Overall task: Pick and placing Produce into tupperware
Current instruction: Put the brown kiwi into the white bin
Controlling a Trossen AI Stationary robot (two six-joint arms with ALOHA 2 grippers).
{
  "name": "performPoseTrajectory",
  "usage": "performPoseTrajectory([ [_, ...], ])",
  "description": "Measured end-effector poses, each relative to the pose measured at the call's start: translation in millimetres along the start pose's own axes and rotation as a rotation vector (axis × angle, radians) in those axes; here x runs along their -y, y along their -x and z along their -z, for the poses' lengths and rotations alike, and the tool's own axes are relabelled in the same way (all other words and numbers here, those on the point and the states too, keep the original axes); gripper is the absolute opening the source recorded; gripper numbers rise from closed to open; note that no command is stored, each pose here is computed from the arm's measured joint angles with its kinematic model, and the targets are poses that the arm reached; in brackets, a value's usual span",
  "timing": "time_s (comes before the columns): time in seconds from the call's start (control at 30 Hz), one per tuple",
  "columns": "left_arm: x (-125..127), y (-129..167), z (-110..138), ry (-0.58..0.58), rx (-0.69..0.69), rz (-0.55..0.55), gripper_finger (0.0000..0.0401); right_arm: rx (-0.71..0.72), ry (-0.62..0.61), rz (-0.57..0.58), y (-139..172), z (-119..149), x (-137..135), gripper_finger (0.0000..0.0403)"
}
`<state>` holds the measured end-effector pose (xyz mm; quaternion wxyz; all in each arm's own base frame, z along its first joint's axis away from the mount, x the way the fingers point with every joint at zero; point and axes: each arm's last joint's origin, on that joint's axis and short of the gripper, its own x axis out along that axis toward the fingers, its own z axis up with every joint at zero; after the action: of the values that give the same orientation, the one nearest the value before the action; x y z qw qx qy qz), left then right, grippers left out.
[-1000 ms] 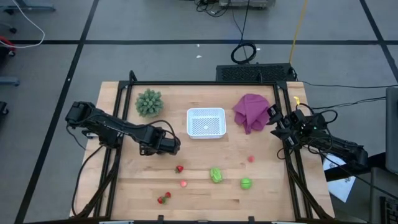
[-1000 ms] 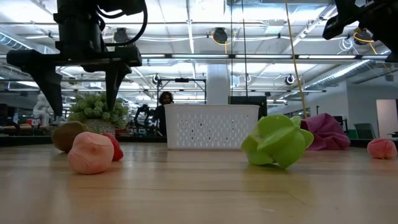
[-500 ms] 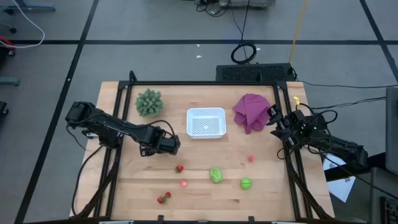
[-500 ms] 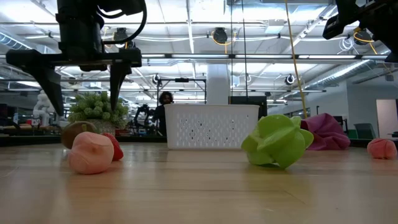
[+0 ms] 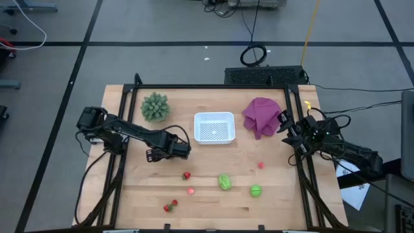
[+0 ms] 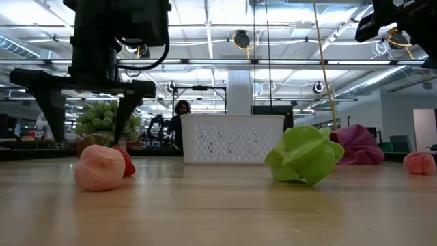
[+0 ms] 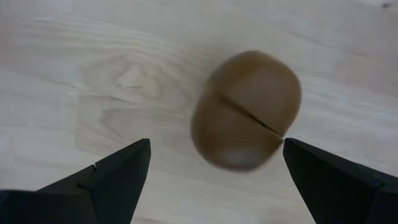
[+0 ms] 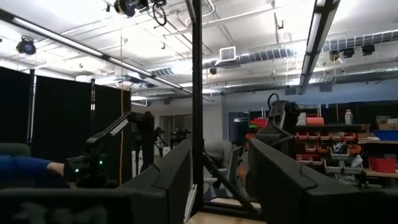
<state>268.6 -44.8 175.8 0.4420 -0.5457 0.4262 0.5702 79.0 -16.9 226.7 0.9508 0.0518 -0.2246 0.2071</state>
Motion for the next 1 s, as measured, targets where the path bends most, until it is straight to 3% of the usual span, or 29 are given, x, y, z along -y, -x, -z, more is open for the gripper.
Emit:
performPoseTrajectory([
  [0.37, 3.1, 0.5, -8.0, -0.023, -0.003, 0.002, 0.0371, 0.000, 0.000, 0.000, 0.0, 0.0, 0.0, 0.0151],
  [0.63, 5.4, 0.4, -13.0, -0.198, 0.038, 0.016, 0.0366, 0.001, 0.000, 0.001, 0.0, 0.0, 0.0, 0.0151],
  [1.0, 10.3, -1.4, -9.8, -0.263, 0.001, 0.052, 0.0363, 0.004, 0.000, 0.005, 0.0, -0.1, 0.2, 0.0151],
])
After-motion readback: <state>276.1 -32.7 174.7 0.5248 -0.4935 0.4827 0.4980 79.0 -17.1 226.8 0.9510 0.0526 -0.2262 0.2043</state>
